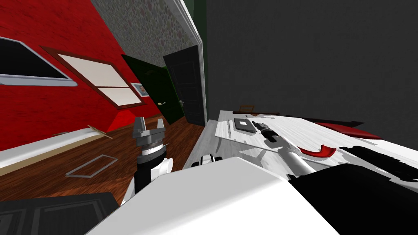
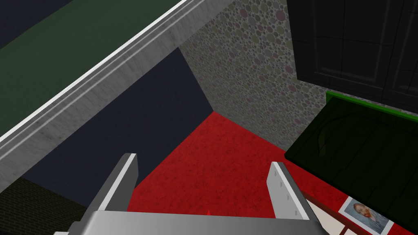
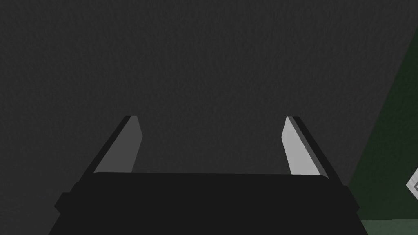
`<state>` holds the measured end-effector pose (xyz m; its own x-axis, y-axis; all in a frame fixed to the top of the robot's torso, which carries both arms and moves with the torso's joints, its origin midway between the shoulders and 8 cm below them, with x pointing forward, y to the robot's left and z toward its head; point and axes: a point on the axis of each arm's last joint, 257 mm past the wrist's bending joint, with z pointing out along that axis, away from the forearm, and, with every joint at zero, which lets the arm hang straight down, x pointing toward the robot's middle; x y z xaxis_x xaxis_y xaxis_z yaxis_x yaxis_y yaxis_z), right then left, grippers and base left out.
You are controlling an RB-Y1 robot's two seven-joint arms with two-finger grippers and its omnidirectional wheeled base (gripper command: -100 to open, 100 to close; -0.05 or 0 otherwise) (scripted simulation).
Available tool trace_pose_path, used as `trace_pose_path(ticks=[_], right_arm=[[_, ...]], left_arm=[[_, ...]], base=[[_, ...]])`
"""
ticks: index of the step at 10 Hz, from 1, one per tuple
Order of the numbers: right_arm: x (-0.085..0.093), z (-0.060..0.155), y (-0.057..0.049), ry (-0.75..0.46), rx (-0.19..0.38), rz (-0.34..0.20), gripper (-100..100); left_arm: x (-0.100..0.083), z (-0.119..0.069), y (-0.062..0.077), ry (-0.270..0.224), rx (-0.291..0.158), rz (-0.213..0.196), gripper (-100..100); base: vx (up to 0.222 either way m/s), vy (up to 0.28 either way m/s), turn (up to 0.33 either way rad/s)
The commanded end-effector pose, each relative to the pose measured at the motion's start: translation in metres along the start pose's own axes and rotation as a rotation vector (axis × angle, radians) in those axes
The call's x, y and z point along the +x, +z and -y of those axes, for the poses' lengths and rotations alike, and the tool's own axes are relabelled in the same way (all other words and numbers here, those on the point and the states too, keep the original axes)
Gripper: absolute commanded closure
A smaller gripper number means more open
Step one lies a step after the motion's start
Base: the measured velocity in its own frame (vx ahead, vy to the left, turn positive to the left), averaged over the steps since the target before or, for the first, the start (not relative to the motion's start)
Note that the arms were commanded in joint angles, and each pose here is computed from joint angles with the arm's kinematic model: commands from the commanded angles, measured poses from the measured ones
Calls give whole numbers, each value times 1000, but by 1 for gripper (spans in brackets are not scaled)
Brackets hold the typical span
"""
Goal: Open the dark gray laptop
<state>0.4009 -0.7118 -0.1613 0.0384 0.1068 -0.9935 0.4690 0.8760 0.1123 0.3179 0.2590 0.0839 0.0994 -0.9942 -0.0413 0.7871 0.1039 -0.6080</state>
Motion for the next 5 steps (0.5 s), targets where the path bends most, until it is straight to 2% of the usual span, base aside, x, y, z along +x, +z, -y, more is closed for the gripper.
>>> trace_pose_path(ticks=[1, 5], right_arm=[[0, 0, 0, 0, 0, 0, 0], [0, 0, 0, 0, 0, 0, 0]], left_arm=[[0, 0, 0, 0, 0, 0, 0], [0, 0, 0, 0, 0, 0, 0]], base=[[0, 0, 0], [0, 0, 0]])
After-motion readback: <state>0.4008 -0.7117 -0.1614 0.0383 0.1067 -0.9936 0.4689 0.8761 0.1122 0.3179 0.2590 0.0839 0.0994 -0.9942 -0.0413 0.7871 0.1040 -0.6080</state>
